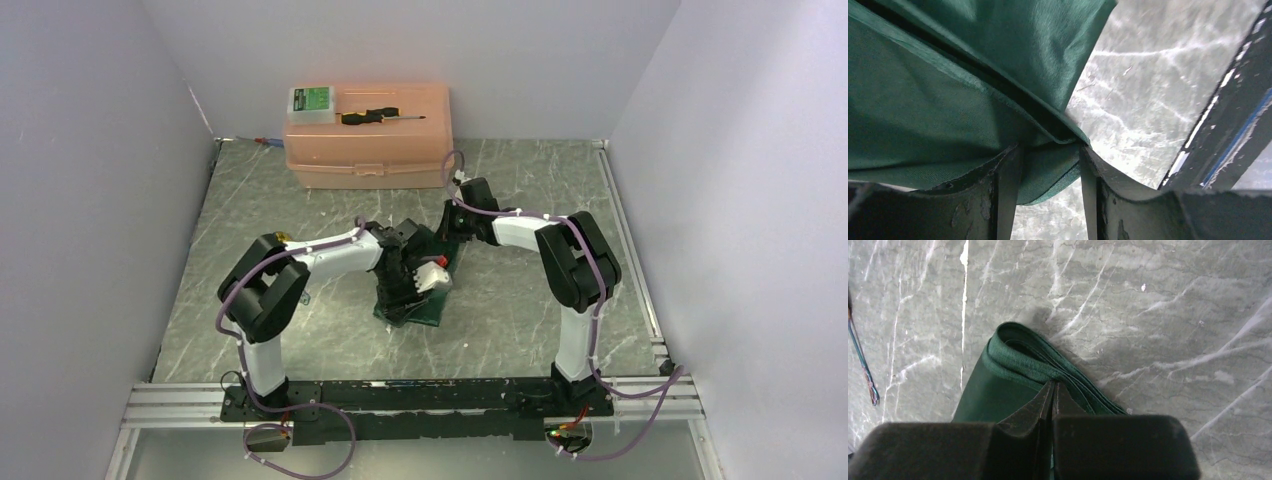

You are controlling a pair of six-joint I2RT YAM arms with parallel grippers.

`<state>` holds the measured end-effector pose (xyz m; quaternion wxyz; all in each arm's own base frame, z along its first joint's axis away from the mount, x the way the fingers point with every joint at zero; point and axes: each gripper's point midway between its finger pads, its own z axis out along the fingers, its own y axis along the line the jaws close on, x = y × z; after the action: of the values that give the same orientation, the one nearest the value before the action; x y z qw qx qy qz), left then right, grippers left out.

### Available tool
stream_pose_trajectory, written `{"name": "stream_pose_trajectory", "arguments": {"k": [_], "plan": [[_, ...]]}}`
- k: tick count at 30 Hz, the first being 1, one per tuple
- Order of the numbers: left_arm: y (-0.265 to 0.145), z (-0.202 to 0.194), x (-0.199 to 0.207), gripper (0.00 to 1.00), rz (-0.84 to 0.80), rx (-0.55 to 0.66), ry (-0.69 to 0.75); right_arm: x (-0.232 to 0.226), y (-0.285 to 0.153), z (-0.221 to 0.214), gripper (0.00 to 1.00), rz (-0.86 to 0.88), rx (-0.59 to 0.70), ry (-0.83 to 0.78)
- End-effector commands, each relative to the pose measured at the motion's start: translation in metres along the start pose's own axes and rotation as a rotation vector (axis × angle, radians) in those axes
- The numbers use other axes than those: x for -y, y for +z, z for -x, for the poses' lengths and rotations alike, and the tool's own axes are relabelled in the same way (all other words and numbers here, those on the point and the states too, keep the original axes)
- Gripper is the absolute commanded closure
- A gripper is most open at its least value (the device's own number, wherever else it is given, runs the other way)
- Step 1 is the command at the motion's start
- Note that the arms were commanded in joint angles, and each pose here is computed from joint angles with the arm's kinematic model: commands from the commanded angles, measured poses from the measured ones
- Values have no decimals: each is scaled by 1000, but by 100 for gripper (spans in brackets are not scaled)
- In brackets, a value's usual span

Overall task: Fold the napkin into a case and place the utensils inside
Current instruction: Rotate the 2/3-rectangle-folded napkin at the center of the board.

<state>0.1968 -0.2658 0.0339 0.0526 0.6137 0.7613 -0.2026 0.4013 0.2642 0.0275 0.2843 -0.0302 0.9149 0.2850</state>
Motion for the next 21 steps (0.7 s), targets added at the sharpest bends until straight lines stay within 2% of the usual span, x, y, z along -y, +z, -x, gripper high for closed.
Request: {"name": "stream_pose_trajectory", "arguments": {"k": [1,2,3,4,11,18,21], "plan": [[4,-10,-14,47,66,-31,11,-6,-2,9,96,24,26,-30],[2,-7,-14,35,65,-21,8,-5,-1,7,96,22,21,-28],[0,-4,-13,15,64,-11,5,-4,0,4,96,22,17,-26],[-3,0,-13,6,62,-2,2,-3,1,2,97,21,12,-23],[-32,28,7,5,-7,105,-2,0,2,-3,98,4,5,-28],[-50,40,24,5,-60,153,-43,-4,-7,3,99,5,34,-26],[-55,47,27,16,-76,183,-69,-10,-12,14,99,13,54,-38]]}}
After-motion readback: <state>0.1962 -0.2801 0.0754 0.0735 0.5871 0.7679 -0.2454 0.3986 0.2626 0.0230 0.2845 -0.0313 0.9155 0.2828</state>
